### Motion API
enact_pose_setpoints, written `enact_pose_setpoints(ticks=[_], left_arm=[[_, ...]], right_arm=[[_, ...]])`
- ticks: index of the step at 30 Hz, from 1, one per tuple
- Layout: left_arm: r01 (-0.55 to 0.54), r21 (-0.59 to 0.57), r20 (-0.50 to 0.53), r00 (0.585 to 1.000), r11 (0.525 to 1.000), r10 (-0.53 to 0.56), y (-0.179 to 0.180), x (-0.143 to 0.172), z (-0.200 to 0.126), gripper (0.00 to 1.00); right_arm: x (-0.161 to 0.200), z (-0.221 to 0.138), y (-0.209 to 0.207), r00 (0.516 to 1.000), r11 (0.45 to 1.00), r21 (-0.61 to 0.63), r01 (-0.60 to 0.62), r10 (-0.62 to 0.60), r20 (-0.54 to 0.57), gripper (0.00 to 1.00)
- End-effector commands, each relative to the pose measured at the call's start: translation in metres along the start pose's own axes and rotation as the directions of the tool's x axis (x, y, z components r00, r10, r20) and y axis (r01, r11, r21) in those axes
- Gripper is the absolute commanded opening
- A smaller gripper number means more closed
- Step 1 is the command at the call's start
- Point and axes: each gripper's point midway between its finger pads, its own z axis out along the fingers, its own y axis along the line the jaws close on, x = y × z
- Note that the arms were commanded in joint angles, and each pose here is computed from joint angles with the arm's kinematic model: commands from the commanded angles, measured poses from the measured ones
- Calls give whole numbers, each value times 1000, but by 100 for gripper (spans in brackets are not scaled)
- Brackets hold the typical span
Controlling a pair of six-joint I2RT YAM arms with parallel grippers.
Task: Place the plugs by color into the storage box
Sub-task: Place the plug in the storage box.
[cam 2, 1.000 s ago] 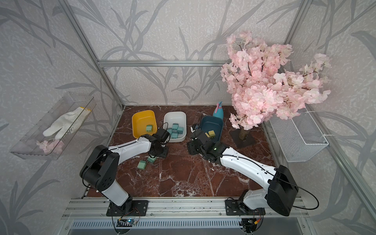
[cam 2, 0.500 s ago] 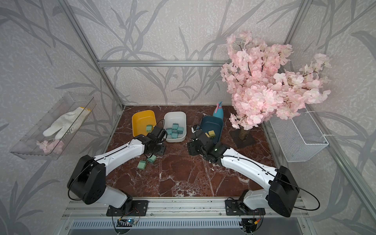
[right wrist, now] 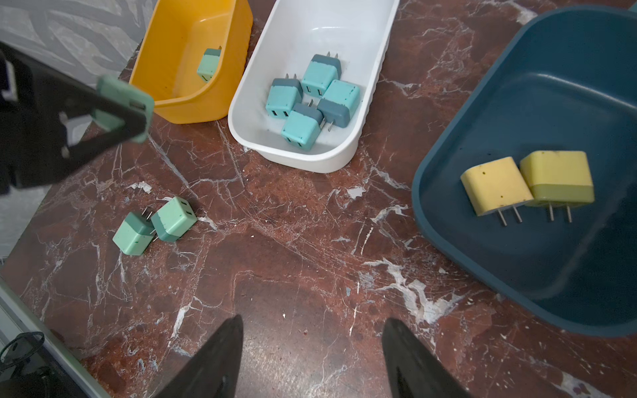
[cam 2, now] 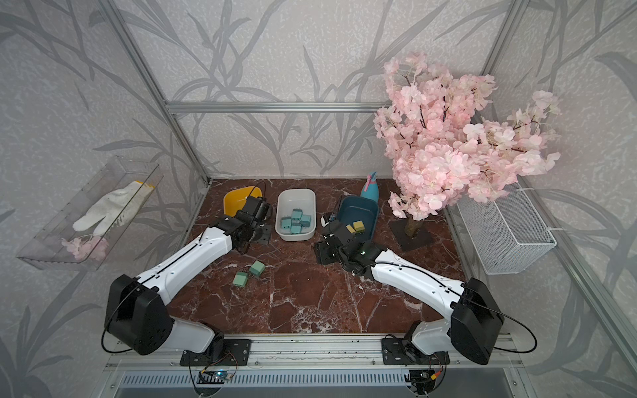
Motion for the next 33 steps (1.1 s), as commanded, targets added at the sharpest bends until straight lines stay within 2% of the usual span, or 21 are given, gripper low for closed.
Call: enact_pose_setpoints(ticks=[1, 8, 17, 27, 33], left_arm=[[32, -21, -15, 999, 999, -33, 22, -19, 10, 50], [100, -95, -62, 992, 990, -106, 63, -51, 60, 49], [193, -120, -140, 968, 974, -209, 104, -64, 128, 49], [184, -152, -211, 954, 971, -213, 114, -56, 171, 50], [200, -128, -218, 950, 971, -224, 109, -57, 176, 57]], right_arm=[[-15, -1, 9, 999, 1000, -31, -3, 4, 34, 69], [-19, 8, 19, 1000, 998, -58, 12, -11, 25, 69], [-13, 30, 31, 999, 994, -103, 23, -26, -31, 69], [-2, 51, 39, 997, 990, -140, 7, -18, -78, 69], [1, 58, 41, 994, 990, -143, 14, -29, -104, 69]])
